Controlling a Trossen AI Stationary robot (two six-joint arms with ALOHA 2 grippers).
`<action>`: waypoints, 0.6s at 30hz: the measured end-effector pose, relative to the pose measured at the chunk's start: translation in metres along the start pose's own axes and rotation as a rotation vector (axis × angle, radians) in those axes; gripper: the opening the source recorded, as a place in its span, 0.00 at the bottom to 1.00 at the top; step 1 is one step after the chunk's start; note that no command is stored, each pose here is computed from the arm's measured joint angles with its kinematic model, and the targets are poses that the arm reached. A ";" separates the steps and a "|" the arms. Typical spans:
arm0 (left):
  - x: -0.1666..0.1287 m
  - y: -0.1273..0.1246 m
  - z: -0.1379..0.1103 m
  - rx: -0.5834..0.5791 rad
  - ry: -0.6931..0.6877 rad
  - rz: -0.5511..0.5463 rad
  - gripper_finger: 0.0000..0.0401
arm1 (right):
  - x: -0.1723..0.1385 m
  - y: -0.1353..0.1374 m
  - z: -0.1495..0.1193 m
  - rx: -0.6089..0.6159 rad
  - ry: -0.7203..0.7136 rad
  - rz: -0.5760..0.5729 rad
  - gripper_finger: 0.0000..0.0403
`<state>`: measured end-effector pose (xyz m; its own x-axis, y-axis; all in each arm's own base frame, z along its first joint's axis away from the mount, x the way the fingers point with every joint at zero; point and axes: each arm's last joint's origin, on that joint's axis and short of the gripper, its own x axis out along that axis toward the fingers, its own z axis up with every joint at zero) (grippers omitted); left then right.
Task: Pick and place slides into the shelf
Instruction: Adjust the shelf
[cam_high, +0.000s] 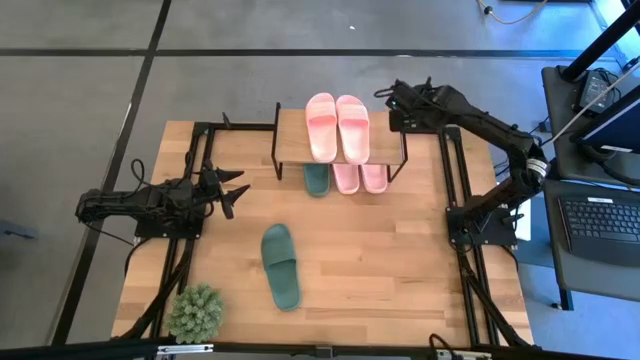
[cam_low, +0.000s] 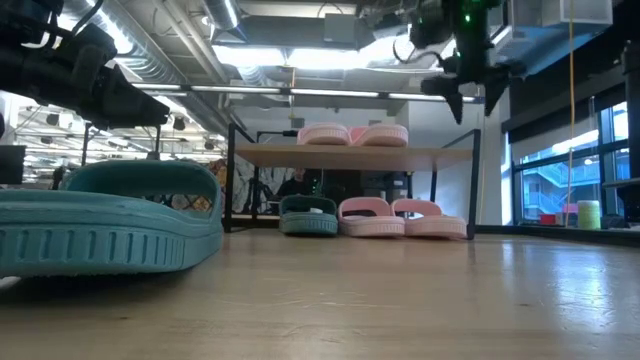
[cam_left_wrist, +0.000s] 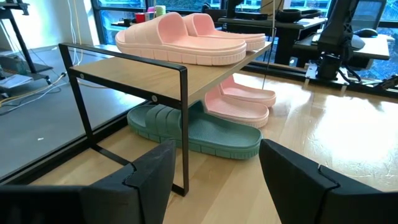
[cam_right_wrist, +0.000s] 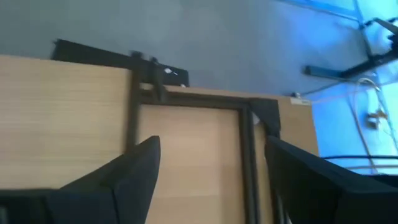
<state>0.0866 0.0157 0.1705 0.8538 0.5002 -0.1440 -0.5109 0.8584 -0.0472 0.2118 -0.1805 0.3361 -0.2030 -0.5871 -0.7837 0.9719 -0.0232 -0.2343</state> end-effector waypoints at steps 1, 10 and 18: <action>0.000 0.000 0.000 0.000 0.000 0.000 0.56 | 0.006 -0.002 -0.001 0.002 0.013 -0.017 0.71; 0.000 0.000 0.000 0.000 0.000 -0.001 0.56 | 0.048 0.006 -0.019 -0.022 0.056 -0.029 0.71; 0.000 0.000 0.000 0.000 0.000 -0.001 0.56 | 0.057 0.017 -0.019 -0.029 0.047 0.106 0.71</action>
<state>0.0867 0.0156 0.1705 0.8545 0.4990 -0.1442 -0.5096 0.8591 -0.0475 0.2148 -0.1986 0.2763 -0.1053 -0.5462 -0.8310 0.9844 0.0610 -0.1648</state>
